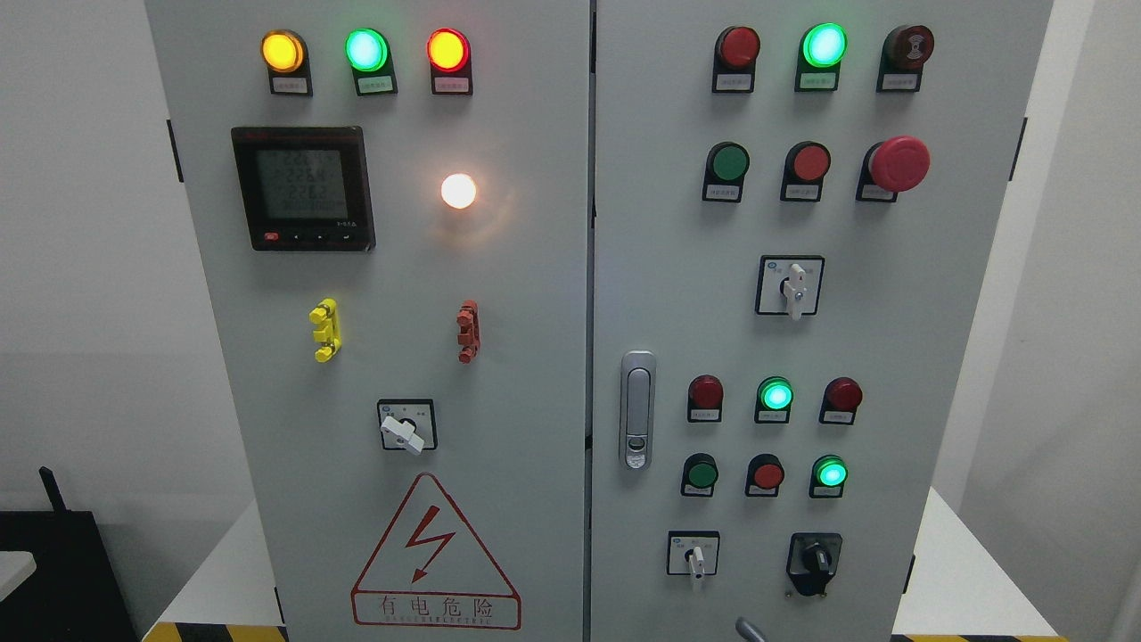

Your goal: Release door handle

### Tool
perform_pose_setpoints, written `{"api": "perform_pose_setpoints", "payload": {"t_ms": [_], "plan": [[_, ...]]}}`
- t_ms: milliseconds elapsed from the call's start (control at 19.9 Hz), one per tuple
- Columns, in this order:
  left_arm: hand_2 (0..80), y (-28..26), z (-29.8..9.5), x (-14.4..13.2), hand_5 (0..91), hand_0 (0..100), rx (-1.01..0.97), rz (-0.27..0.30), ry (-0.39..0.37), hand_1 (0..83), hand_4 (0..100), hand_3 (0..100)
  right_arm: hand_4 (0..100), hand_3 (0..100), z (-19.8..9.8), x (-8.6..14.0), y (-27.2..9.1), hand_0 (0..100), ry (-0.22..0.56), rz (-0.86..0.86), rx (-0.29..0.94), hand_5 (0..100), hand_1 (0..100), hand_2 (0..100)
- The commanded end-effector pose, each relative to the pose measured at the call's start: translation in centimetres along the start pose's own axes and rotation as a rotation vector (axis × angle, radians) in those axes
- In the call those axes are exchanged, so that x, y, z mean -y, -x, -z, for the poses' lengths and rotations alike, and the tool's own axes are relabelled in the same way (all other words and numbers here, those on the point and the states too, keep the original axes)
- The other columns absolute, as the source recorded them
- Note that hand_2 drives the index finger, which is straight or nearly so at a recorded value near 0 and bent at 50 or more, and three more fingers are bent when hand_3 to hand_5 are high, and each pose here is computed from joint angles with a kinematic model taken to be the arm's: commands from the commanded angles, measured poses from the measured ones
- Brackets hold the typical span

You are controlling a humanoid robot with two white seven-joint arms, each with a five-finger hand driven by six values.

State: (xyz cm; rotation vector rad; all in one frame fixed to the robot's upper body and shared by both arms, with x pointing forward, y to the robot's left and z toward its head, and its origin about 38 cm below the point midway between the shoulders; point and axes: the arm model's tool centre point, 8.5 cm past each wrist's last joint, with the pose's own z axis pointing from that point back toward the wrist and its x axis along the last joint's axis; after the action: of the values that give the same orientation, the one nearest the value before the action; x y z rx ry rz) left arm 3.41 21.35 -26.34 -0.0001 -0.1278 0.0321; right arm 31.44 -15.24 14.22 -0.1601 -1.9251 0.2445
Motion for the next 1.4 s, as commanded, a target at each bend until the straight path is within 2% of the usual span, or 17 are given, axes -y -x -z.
{"api": "perform_pose_setpoints", "payload": {"t_ms": [0, 100, 201, 351, 401, 501, 602, 652, 1153, 1353], "plan": [[0.0, -0.3, 0.0, 0.0, 0.0, 12, 0.010, 0.027, 0.002, 38.9, 0, 0, 35, 37, 0.5, -0.1, -2.3, 43, 0.020, -0.203, 0.142, 37, 20, 0], [0.0, -0.3, 0.0, 0.0, 0.0, 12, 0.010, 0.027, 0.002, 38.9, 0, 0, 43, 49, 1.0, -0.5, -3.2, 45, 0.031, -0.283, 0.188, 48, 29, 0], [0.0, -0.3, 0.0, 0.0, 0.0, 12, 0.010, 0.027, 0.002, 38.9, 0, 0, 56, 62, 1.4, -1.5, -4.3, 46, 0.045, -0.363, 0.245, 65, 39, 0], [0.0, -0.4, 0.0, 0.0, 0.0, 12, 0.012, 0.028, 0.002, 38.9, 0, 0, 72, 76, 1.7, -3.0, -5.4, 44, 0.046, -0.495, 0.306, 85, 47, 0], [0.0, -0.3, 0.0, 0.0, 0.0, 12, 0.010, 0.027, 0.002, 38.9, 0, 0, 74, 79, 2.0, -3.4, -5.5, 43, 0.049, -0.533, 0.317, 89, 48, 0], [0.0, -0.3, 0.0, 0.0, 0.0, 12, 0.010, 0.027, 0.002, 38.9, 0, 0, 90, 92, 2.6, -3.9, -5.7, 41, 0.054, -0.562, 0.324, 97, 48, 0], [0.0, -0.3, 0.0, 0.0, 0.0, 12, 0.010, 0.027, 0.002, 38.9, 0, 0, 98, 100, 3.5, -4.2, -5.8, 41, 0.059, -0.603, 0.333, 99, 48, 0], [0.0, -0.4, 0.0, 0.0, 0.0, 12, 0.012, 0.028, 0.002, 38.9, 0, 0, 100, 100, 3.9, -4.2, -5.8, 40, 0.061, -0.637, 0.343, 100, 48, 0], [0.0, -0.3, 0.0, 0.0, 0.0, 12, 0.010, 0.027, 0.002, 38.9, 0, 0, 100, 100, 7.7, -4.6, -5.8, 37, 0.088, -0.925, 0.370, 100, 45, 0], [0.0, -0.3, 0.0, 0.0, 0.0, 12, 0.010, 0.027, 0.002, 38.9, 0, 0, 100, 100, 8.8, -4.4, -5.0, 38, 0.075, -0.990, 0.303, 100, 44, 0]]}}
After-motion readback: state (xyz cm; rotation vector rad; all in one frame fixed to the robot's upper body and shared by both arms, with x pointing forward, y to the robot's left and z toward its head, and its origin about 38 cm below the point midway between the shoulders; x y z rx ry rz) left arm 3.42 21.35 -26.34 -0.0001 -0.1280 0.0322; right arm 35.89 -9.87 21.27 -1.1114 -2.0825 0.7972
